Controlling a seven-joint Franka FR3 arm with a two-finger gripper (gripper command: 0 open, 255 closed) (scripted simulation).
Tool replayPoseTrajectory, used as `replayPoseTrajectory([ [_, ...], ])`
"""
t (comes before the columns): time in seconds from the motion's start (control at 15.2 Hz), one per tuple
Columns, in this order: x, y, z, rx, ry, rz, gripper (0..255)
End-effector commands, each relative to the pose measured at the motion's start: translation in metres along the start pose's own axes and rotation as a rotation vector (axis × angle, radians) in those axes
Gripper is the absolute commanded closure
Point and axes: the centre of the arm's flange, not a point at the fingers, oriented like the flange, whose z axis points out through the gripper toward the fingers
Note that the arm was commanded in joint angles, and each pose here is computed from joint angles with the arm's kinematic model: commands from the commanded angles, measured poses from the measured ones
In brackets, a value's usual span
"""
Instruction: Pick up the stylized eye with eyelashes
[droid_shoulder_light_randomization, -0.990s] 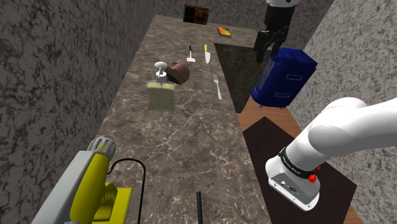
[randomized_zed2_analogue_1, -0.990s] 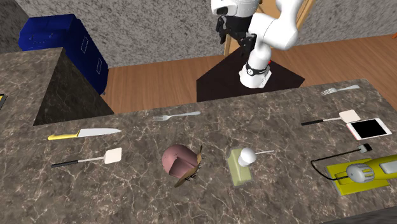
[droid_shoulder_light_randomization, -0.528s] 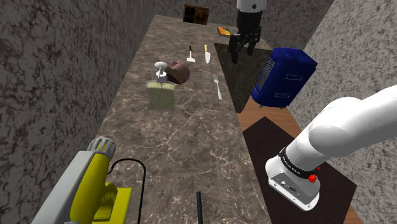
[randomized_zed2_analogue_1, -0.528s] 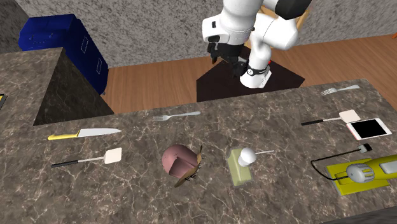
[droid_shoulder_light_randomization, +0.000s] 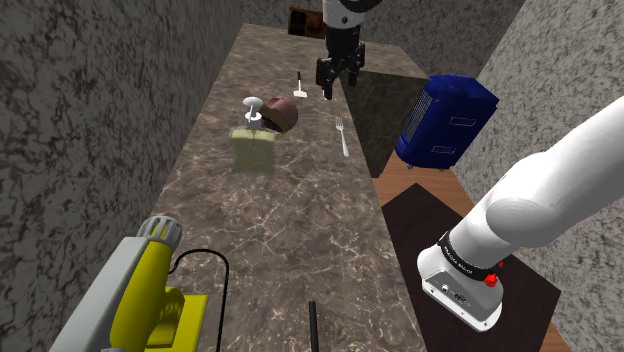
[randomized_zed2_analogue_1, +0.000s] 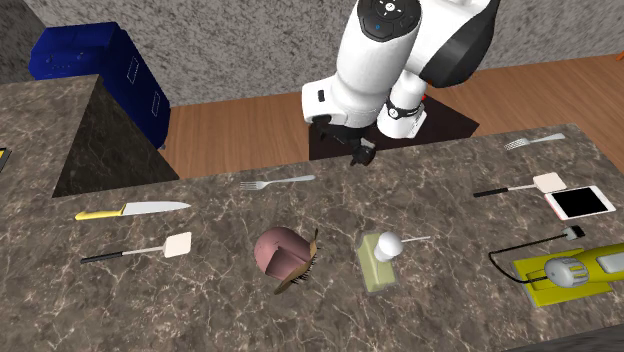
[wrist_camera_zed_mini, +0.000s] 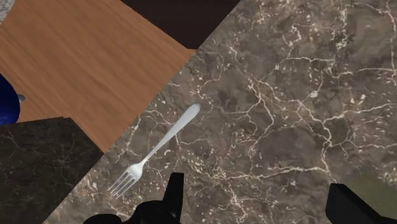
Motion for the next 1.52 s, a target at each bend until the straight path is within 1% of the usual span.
replayPoseTrajectory([
  [0.0,0.024,-0.011,0.004,-0.010,0.007,-0.008,0],
  [1.06,0.205,-0.109,0.040,-0.097,0.061,-0.076,0],
  [1.12,0.214,-0.114,0.042,-0.101,0.064,-0.079,0],
  [1.45,0.216,-0.119,0.068,-0.101,0.064,-0.079,0],
])
